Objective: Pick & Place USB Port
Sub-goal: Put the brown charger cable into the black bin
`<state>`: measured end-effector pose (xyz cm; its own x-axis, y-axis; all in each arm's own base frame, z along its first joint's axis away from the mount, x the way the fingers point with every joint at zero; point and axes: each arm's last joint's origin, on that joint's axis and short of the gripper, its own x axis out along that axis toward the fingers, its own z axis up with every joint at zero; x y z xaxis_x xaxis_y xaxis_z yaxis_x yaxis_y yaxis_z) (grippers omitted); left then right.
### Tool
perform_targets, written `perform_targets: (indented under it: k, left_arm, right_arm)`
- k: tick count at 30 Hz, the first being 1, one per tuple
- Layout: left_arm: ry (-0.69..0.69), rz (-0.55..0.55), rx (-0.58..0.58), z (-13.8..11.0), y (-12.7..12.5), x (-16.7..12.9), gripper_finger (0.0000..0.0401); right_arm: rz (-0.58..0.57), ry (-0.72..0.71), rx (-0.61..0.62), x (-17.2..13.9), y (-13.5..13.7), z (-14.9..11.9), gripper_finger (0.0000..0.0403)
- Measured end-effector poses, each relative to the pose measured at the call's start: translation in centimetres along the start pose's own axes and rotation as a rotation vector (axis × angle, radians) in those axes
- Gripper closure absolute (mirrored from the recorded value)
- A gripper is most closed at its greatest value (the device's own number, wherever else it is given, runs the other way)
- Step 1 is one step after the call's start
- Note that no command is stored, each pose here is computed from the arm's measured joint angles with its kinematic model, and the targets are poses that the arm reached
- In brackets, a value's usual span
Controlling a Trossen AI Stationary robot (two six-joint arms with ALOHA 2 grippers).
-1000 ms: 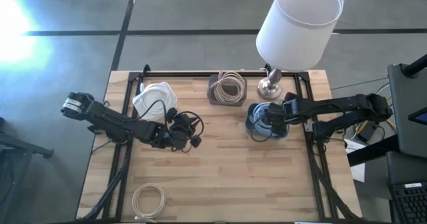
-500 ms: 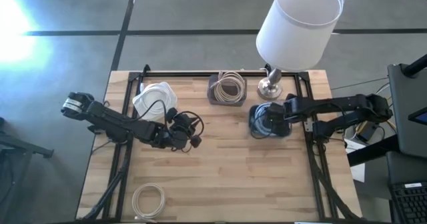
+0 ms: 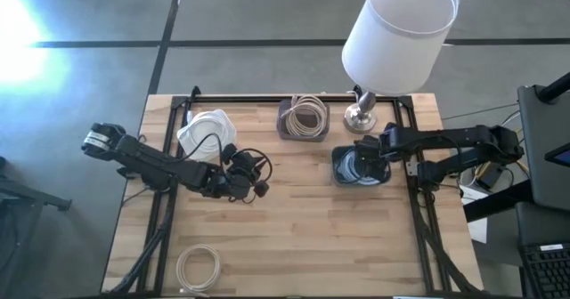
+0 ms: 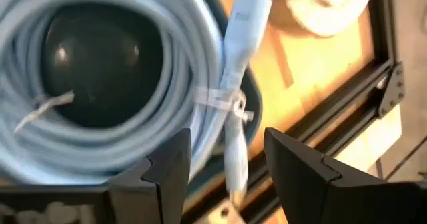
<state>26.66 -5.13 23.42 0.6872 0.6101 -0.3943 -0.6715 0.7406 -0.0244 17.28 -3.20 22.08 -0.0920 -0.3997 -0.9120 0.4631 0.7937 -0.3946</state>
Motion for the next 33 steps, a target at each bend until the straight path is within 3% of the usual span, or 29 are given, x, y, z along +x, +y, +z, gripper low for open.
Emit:
perform_targets:
  k: [5,8,11,14,17,22,26,29,33]
  left_arm:
    - [0.0,0.0,0.0,0.0,0.0,0.0,0.0336]
    - [0.0,0.0,0.0,0.0,0.0,0.0,0.0336]
    - [0.0,0.0,0.0,0.0,0.0,0.0,0.0336]
    - [0.0,0.0,-0.001,0.0,0.0,0.0,0.0336]
    - [0.006,-0.014,-0.005,0.0,-0.1,0.0,0.0336]
    - [0.054,-0.092,0.006,-0.1,-0.3,0.0,0.0336]
    - [0.124,-0.202,-0.013,-0.3,-0.6,-0.1,0.0336]
    - [0.196,-0.331,-0.022,-0.4,-1.0,-0.3,0.0336]
    - [0.393,-0.661,-0.004,-1.1,-2.2,-1.3,0.0336]
  right_arm:
    - [0.008,0.049,0.05,-1.2,-0.5,-0.1,0.0218]
    - [0.009,0.042,0.153,-2.2,-0.9,0.1,0.0218]
    - [0.048,-0.025,0.267,-3.3,-0.9,0.9,0.0218]
    - [0.122,-0.133,0.27,-4.0,-0.1,1.9,0.0218]
    - [0.261,-0.241,0.164,-4.6,1.4,2.8,0.0218]
    - [0.551,-0.444,-0.135,-5.6,4.9,3.3,0.0218]
    - [0.667,-0.598,-0.285,-6.3,7.2,3.1,0.0218]
    - [0.68,-0.696,-0.389,-6.4,8.3,2.8,0.0218]
    - [0.681,-0.745,-0.453,-6.1,9.0,2.5,0.0218]
